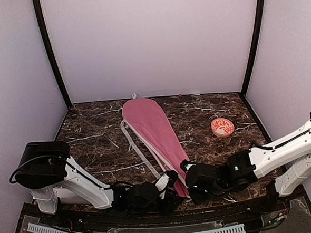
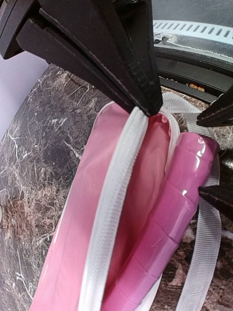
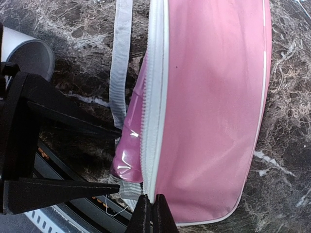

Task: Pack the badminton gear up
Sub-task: Pick up the racket bag from the center of the board, then adjust the racket in the racket bag.

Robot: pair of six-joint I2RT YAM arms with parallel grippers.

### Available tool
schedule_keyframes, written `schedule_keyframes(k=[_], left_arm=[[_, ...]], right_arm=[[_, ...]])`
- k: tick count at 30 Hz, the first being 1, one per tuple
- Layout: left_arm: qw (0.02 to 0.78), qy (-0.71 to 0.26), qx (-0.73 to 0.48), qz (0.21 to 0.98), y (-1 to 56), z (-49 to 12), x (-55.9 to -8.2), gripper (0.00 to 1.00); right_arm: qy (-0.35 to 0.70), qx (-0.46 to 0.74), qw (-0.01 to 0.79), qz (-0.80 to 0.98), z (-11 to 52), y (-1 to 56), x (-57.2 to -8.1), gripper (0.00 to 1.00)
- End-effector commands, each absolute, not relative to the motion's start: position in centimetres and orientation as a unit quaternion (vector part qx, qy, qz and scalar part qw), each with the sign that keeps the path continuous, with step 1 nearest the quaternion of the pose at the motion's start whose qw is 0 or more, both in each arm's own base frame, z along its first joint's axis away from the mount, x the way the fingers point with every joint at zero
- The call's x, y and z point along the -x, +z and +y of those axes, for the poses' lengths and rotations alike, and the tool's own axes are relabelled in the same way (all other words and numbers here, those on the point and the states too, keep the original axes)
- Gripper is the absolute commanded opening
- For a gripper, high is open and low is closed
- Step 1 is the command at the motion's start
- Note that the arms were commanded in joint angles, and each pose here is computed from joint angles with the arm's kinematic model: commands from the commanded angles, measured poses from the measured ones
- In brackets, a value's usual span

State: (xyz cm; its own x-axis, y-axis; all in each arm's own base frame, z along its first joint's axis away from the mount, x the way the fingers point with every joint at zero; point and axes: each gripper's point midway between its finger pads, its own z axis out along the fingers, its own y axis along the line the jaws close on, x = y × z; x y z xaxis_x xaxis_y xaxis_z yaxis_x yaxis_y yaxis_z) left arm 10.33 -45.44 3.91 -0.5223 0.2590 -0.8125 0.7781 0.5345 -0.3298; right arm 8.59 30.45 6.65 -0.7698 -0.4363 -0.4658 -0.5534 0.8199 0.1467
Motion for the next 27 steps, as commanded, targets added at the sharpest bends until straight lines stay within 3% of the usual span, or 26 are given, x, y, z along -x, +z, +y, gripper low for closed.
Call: schedule_keyframes(k=[1, 10, 13, 27], left_arm=[[0.357, -0.355, -0.314, 0.805, 3.8, -45.1, -10.6, 0.43], [0.349, -0.317, -0.322, 0.821, 3.0, -45.4, -10.5, 0.39], [0.352, -0.315, -0.323, 0.820, 3.0, -45.6, -10.6, 0.34], [0.451, -0.322, -0.300, 0.777, 7.8, -46.2, -12.9, 0.22]], right_arm=[[0.214, 0.239, 0.221, 0.921, 32.5, 9.0, -8.3, 0.00], [0.228, 0.229, 0.228, 0.918, 32.4, 9.6, -8.6, 0.00], [0.235, 0.231, 0.224, 0.917, 32.6, 9.4, -8.4, 0.00], [0.239, 0.235, 0.199, 0.921, 32.2, 7.5, -7.5, 0.00]])
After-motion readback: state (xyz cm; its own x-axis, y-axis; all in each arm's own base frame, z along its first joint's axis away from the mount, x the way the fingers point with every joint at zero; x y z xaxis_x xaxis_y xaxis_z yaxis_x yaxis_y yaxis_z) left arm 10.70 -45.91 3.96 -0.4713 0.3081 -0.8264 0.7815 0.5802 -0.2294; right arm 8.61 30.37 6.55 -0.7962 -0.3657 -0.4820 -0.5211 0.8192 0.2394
